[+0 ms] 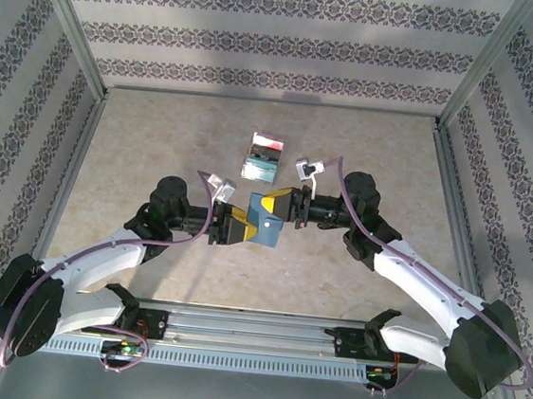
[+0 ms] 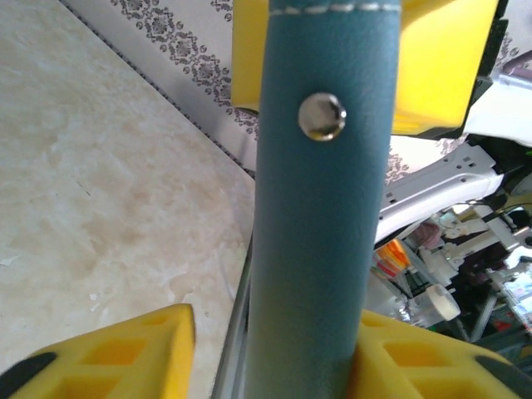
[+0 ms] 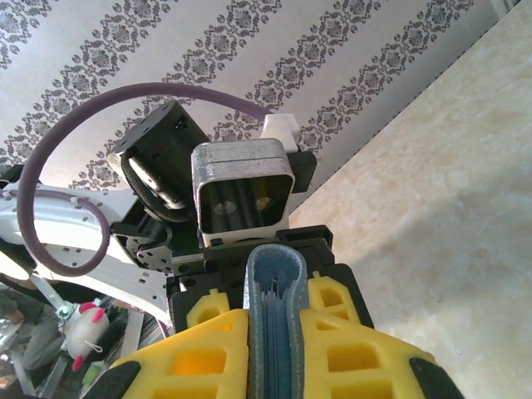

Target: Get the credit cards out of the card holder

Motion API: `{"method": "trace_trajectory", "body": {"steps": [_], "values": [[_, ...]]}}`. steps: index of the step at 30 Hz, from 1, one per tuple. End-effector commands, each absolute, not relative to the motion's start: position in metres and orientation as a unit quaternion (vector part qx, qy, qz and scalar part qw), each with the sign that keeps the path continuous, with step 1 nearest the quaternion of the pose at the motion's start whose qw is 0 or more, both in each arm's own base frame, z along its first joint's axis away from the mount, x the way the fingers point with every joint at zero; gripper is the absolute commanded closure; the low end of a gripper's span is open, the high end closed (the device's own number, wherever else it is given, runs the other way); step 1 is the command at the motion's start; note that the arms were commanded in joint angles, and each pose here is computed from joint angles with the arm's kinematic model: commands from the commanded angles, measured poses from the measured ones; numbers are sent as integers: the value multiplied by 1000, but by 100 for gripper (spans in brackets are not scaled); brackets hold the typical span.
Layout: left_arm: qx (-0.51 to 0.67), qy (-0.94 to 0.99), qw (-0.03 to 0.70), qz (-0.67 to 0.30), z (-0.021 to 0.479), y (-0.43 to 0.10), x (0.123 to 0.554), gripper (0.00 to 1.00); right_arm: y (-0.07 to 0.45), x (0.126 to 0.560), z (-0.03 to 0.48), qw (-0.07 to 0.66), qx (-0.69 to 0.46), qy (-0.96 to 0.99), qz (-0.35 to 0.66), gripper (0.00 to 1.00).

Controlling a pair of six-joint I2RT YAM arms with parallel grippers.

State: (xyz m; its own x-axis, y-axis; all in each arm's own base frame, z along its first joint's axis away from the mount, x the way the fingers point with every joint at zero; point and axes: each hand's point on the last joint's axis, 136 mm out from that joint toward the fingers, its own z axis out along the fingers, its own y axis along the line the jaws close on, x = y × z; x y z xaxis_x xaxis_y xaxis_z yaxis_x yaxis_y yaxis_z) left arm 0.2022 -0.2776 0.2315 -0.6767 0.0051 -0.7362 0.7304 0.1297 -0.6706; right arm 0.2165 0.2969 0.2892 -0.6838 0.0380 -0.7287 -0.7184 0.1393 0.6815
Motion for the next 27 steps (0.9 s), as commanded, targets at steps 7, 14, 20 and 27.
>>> {"method": "trace_trajectory", "body": {"steps": [7, 14, 20, 27], "values": [[270, 658, 309, -631, 246, -282, 209, 73, 299, 215, 320, 339, -283, 647, 621, 99], [258, 662, 320, -626, 245, -281, 213, 100, 296, 224, 311, 350, -262, 668, 602, 85], [227, 708, 346, -572, 229, -273, 230, 100, 278, 244, 296, 382, -196, 727, 536, 68], [128, 796, 425, -411, 191, -231, 274, 100, 227, 270, 247, 417, -36, 838, 351, 64]]}}
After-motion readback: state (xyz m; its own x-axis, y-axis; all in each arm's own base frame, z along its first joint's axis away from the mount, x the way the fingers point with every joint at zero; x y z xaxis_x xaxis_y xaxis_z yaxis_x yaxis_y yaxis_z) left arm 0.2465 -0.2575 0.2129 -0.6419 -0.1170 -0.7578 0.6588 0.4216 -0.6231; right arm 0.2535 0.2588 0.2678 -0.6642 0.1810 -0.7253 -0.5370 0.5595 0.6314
